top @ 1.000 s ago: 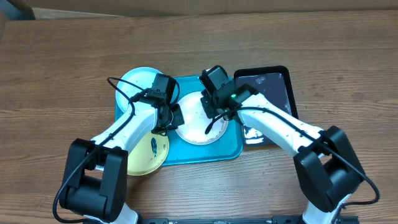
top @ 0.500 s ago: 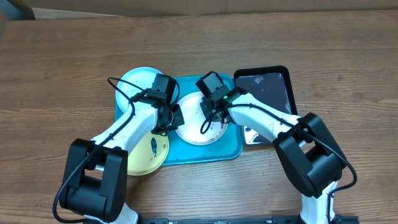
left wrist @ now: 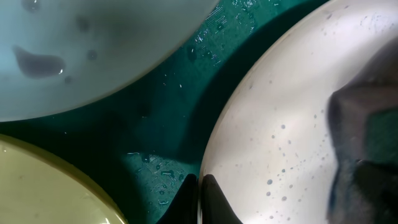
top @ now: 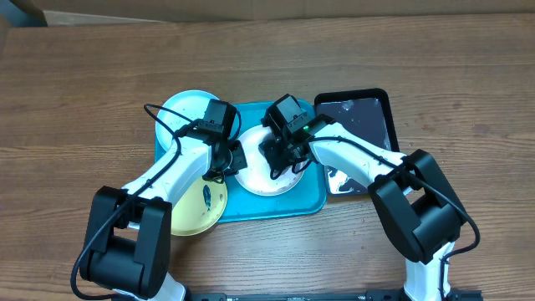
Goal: Clean dirty plates on tray and stack at the side
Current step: 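Move the sponge onto the white plate and scrub it with the right gripper, then return the sponge to the basin and release it with the right gripper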
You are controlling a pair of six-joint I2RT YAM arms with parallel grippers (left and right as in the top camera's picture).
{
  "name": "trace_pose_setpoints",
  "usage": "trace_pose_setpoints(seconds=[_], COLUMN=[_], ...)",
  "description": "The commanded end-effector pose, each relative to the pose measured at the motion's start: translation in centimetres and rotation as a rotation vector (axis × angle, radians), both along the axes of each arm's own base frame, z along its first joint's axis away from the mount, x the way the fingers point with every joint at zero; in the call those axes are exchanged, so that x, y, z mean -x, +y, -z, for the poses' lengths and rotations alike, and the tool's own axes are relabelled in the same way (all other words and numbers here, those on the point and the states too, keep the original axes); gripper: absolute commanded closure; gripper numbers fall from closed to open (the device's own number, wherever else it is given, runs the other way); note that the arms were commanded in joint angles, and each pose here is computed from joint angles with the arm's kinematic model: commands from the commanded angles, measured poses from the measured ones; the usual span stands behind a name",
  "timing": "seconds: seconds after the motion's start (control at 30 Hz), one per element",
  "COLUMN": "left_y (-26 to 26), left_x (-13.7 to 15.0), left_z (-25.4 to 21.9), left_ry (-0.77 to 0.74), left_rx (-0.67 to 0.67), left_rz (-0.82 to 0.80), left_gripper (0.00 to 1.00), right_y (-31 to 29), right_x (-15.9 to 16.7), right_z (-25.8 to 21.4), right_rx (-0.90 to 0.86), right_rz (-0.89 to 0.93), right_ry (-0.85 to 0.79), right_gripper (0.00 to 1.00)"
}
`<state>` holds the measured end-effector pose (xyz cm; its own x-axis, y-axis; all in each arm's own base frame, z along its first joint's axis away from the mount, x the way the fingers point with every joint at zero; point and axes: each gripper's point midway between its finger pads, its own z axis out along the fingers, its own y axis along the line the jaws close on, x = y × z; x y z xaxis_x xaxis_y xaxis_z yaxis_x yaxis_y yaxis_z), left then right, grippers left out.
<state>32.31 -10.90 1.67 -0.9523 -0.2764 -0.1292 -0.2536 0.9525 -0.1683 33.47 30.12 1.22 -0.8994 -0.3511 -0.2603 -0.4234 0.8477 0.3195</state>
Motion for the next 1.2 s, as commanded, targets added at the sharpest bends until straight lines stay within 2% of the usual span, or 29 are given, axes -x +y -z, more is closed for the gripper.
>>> trace_pose_setpoints(seconds=[0.0, 0.1, 0.2, 0.33, 0.43, 0.57, 0.67, 0.73, 0.8, 0.9, 1.13, 1.17], left_y=[-0.3, -0.3, -0.3, -0.3, -0.3, -0.3, -0.3, -0.4, -0.4, -0.4, -0.4, -0.4], left_x=[-0.6, -0.6, -0.6, -0.6, -0.6, -0.7, -0.8, -0.8, -0.8, -0.8, -0.7, -0.7], left_z=[-0.3, -0.3, -0.3, -0.3, -0.3, -0.3, -0.3, -0.3, -0.3, -0.3, -0.3, -0.3], left_ry=[-0.012, -0.013, -0.012, -0.012, -0.013, -0.016, -0.021, -0.022, -0.02, -0.02, -0.017, -0.017], left_rx=[0.007, 0.007, 0.007, 0.007, 0.007, 0.008, 0.009, 0.01, 0.009, 0.009, 0.008, 0.008], left_rz=[0.008, 0.008, 0.008, 0.008, 0.007, 0.007, 0.007, 0.007, 0.008, 0.01, 0.01, 0.01], left_gripper=[0.96, 0.96, 0.96, 0.96, 0.95, 0.91, 0.82, 0.8, 0.78, 0.71, 0.68, 0.68], right_y=[3.0, 4.1, 3.4, 0.0, -4.4, -11.7, -17.1, -19.6, -20.7, -21.3, -22.8, -22.8], right_x=[3.6, 3.1, 0.8, -2.5, -4.5, -6.1, -6.2, -5.8, -5.3, -4.9, -4.3, -4.4], right_z=[0.1, -3.5, -8.1, -12.9, -14.3, -12.6, -10.2, -8.7, -7.3, -4.4, -0.9, -0.9], right_rx=[-0.169, -0.335, -0.442, -0.462, -0.383, -0.171, 0.012, 0.099, 0.138, 0.16, 0.231, 0.229], right_rz=[-0.104, -0.172, -0.149, -0.09, 0.018, 0.204, 0.319, 0.366, 0.385, 0.392, 0.416, 0.417], right_ry=[0.181, 0.209, 0.195, 0.11, 0.055, 0.04, 0.055, 0.068, 0.079, 0.066, 0.025, 0.023], right_gripper=[0.96, 0.96, 0.96, 0.96, 0.96, 0.96, 0.96, 0.96, 0.96, 0.96, 0.96, 0.92])
